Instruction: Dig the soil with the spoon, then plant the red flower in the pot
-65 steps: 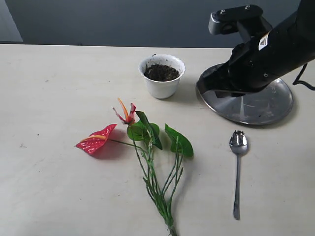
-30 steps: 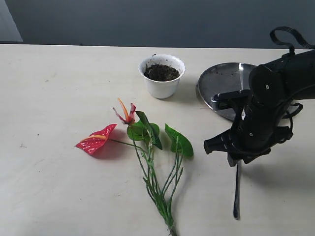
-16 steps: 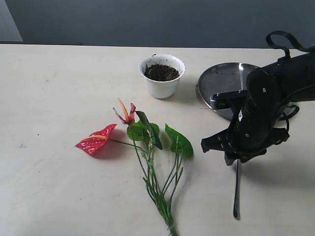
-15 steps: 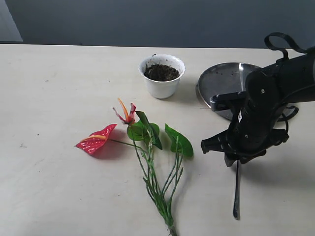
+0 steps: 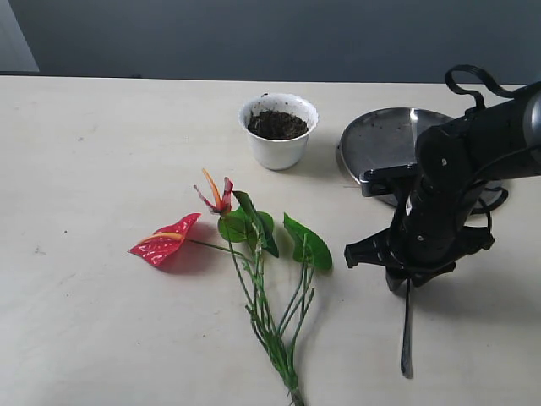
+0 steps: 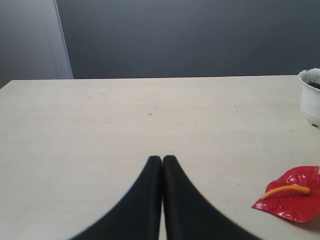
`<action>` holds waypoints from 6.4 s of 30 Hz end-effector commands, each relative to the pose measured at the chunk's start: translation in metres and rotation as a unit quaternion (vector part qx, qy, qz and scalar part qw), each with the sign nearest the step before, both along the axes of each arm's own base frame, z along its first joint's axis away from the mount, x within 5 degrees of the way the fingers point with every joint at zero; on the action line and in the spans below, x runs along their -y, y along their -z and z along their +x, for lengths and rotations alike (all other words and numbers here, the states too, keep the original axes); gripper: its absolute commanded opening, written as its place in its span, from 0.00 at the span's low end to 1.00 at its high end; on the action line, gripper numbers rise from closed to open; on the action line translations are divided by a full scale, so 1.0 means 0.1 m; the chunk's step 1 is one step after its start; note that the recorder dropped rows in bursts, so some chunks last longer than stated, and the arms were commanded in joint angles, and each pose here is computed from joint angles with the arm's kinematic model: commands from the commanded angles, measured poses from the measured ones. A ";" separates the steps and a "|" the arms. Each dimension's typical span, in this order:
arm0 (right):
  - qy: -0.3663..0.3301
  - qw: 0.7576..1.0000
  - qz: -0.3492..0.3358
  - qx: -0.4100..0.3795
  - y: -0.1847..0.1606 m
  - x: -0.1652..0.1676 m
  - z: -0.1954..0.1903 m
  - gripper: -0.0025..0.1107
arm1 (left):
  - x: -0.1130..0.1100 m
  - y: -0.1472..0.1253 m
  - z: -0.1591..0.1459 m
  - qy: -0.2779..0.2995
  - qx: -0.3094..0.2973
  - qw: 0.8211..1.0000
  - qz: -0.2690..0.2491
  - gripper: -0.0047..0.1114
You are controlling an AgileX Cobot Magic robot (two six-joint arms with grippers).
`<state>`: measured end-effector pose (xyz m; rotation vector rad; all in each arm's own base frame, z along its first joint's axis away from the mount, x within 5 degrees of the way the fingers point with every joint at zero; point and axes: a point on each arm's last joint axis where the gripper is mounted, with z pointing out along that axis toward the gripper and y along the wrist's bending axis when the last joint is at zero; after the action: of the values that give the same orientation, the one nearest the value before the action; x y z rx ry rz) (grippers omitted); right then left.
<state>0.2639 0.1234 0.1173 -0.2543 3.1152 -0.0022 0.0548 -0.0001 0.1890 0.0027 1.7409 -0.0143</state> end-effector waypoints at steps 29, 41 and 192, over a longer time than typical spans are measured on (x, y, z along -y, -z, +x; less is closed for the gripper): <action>-0.061 0.997 -0.011 -0.036 0.10 0.01 -0.05 0.02 | 0.00 -0.01 0.00 0.003 0.002 1.000 0.004 0.05; -0.132 0.980 -0.009 0.147 -1.16 -0.10 0.42 0.02 | 0.00 -0.01 0.00 0.003 0.002 1.000 0.004 0.05; -0.045 0.990 -0.030 0.132 -0.25 0.71 1.77 0.02 | 0.00 -0.01 0.00 0.003 0.002 1.000 0.004 0.05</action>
<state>0.4350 0.0614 0.1387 -0.3763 2.8912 -0.1000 0.0548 0.0000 0.1890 0.0036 1.7408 -0.0130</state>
